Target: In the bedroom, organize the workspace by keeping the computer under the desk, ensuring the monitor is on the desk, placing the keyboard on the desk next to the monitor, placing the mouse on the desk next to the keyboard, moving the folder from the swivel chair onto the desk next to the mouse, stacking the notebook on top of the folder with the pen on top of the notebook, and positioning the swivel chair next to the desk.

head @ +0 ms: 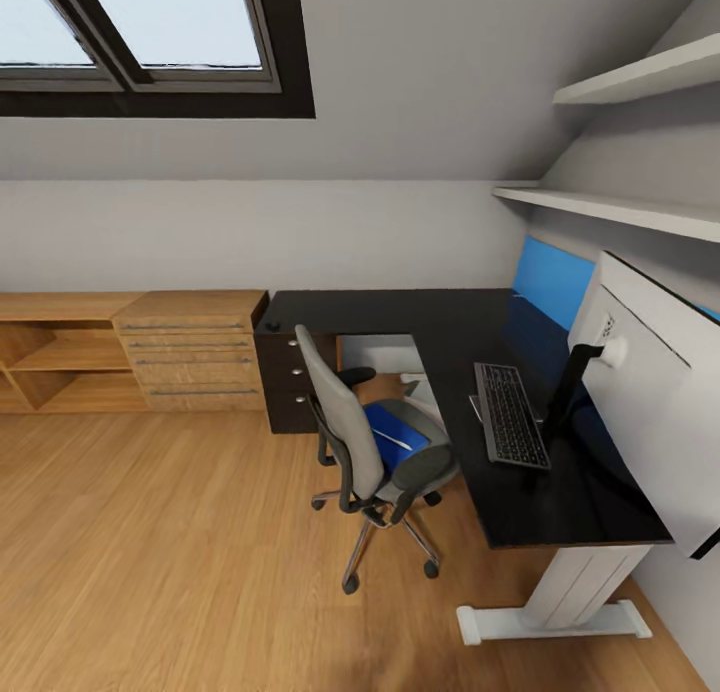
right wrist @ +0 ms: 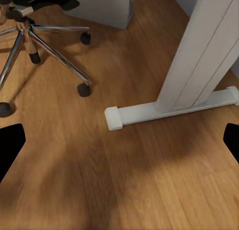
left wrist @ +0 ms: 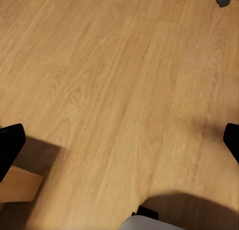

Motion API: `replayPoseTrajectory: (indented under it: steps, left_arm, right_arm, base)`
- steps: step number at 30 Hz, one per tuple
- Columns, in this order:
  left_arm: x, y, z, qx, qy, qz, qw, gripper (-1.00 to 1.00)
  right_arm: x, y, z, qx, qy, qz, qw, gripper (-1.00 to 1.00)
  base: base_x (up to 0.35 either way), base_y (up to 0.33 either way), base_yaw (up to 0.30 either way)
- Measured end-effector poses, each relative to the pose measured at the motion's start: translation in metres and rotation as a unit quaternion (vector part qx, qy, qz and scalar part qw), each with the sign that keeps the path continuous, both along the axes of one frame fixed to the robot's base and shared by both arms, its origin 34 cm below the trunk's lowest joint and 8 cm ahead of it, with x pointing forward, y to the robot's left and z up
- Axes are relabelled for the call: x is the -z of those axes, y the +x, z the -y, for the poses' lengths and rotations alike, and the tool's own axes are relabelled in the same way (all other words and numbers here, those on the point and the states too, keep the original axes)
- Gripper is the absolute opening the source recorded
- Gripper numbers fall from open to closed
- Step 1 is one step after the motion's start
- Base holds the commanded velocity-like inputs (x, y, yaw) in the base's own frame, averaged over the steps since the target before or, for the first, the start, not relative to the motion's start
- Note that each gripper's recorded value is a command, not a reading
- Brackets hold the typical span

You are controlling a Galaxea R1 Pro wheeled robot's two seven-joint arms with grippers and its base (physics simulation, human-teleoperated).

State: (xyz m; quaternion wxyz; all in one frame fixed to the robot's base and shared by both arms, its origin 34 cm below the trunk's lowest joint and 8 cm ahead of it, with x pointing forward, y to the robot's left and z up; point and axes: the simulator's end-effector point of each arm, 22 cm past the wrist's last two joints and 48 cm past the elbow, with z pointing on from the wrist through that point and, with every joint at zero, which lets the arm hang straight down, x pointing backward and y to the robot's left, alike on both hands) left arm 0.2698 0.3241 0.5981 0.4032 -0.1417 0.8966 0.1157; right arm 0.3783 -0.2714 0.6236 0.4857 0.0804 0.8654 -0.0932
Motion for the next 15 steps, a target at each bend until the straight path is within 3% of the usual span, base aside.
replayPoseTrajectory:
  steps: [15]
  left_arm:
    - [0.021,0.002,-0.001,-0.001,0.001,0.0,1.0,1.0]
  right_arm:
    - [0.021,0.002,0.006,0.0,-0.004,0.0,1.0,1.0]
  base:
    - [0.0,0.0,0.001]
